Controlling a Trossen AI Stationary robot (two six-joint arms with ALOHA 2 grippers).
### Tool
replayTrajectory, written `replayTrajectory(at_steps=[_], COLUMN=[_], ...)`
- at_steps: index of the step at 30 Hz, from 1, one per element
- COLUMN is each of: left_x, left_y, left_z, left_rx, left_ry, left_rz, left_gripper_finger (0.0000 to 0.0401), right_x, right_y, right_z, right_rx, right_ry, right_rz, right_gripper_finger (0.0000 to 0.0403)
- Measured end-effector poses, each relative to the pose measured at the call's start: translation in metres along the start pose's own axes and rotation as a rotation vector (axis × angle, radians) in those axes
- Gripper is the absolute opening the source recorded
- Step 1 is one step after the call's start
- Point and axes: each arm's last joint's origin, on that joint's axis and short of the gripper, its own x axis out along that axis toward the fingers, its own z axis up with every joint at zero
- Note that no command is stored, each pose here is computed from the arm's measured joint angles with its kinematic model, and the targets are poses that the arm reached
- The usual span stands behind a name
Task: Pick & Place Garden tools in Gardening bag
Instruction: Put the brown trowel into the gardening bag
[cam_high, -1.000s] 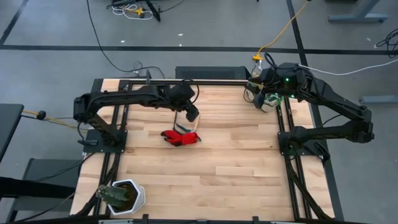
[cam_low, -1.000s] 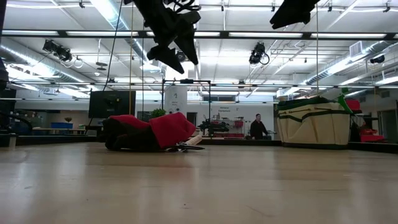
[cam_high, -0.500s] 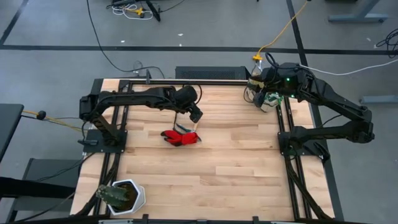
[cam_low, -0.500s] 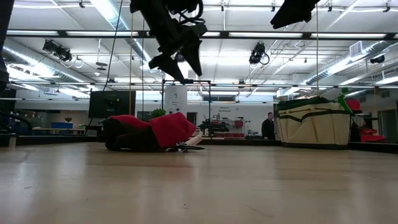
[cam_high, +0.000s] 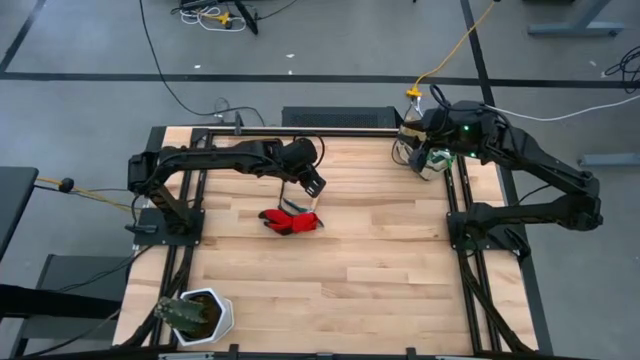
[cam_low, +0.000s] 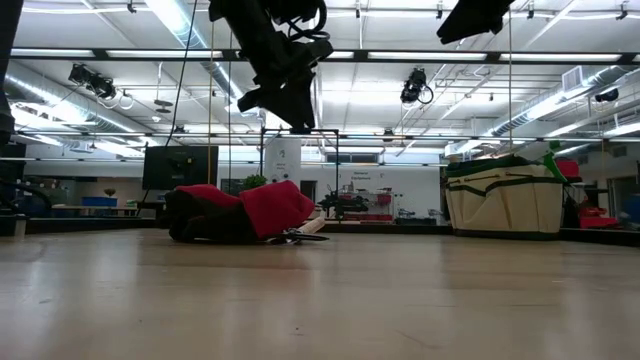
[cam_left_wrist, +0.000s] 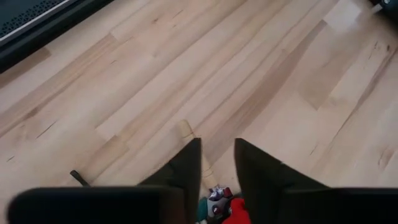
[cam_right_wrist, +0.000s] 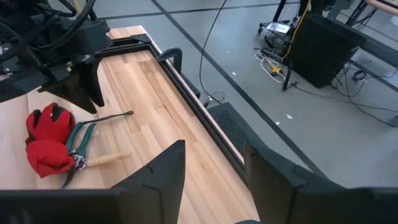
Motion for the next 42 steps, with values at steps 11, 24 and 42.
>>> replayTrajectory(at_steps=[11, 24, 42], left_x=[0.0, -0.003, -0.007], left_y=[-0.001, -0.002, -0.011], left_z=[0.0, 0.001, -0.002], left_rx=[0.001, 0.001, -0.086], left_ry=[0.014, 0.028, 0.04], left_rz=[-0.024, -0.051, -0.067], left_gripper_finger=[0.0006, 0.0003, 0.0001], right_x=[-0.005, -0.021, -0.051], right_y=[-0.001, -0.003, -0.004], right_z=[0.0, 0.0, -0.002], right_rx=[0.003, 0.018, 0.022], right_ry=[-0.016, -0.071, -0.169], right_rz=[-0.001, 0.009, 0.102], right_gripper_finger=[0.0165, 0.014, 0.0003])
